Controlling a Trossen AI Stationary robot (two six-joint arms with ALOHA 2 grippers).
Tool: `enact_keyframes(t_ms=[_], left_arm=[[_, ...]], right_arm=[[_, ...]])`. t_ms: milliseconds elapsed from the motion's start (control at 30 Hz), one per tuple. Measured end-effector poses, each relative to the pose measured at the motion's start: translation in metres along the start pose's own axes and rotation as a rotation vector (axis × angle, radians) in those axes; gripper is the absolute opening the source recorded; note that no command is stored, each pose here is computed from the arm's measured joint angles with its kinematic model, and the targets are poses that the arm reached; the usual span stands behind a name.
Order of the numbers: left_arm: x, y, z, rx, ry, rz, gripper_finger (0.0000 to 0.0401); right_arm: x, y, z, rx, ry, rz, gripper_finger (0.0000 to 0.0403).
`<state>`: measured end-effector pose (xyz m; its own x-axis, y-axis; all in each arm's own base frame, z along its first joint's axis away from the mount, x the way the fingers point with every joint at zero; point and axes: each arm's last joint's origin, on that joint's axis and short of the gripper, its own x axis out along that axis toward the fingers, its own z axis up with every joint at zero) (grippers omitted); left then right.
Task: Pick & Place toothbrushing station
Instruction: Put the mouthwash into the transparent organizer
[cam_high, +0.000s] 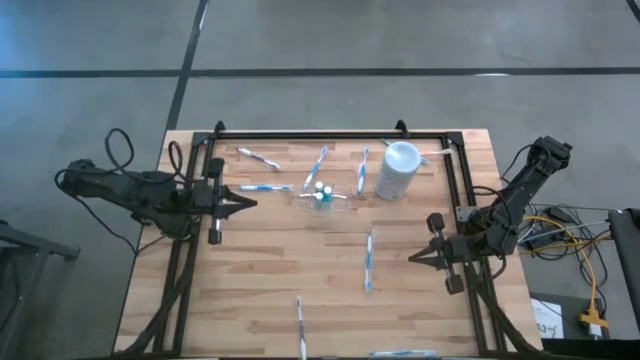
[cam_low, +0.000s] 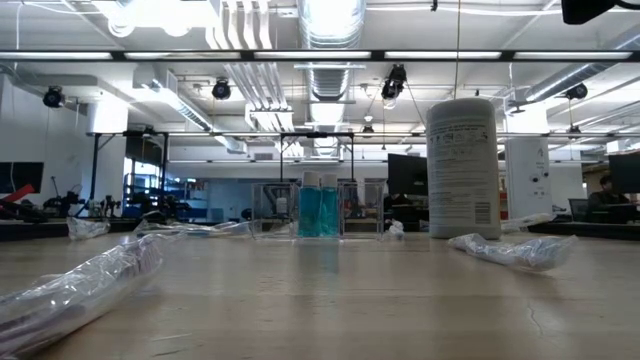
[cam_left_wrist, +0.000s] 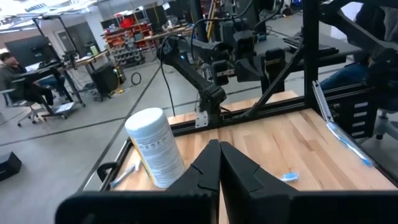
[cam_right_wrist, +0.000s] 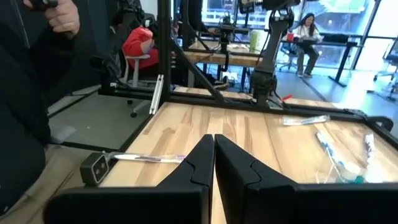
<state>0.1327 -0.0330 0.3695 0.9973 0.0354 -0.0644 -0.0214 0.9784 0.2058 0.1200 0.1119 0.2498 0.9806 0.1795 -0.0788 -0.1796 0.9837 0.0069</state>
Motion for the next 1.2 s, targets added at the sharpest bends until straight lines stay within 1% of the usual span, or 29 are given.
enact_keyframes(t_ms=[267, 467, 767, 1033, 1200], left_arm=[[0.0001, 0.0, -0.0001, 0.002, 0.001, 0.0, 0.0002], [0.0001, 0.0, -0.0001, 0.005, 0.001, 0.001, 0.0009], [0.0006, -0.0006, -0.002, 0.009, 0.014, -0.001, 0.0003], [0.002, -0.0012, -0.0028, 0.006, 0.019, -0.002, 0.0012], [0.0031, -0.0017, -0.0033, 0.006, 0.023, -0.003, 0.0006]], right_arm=[[0.0, 0.0001, -0.0003, 0.034, 0.002, 0.001, 0.0008], [0.0002, 0.0002, -0.0004, 0.061, 0.002, 0.001, 0.0008], [0.0003, 0.0002, -0.0005, 0.063, 0.003, 0.0, 0.0008], [0.0003, 0.0002, -0.0005, 0.061, 0.003, 0.0, 0.0008], [0.0003, 0.0002, -0.0005, 0.059, 0.003, 0.0, 0.0008]])
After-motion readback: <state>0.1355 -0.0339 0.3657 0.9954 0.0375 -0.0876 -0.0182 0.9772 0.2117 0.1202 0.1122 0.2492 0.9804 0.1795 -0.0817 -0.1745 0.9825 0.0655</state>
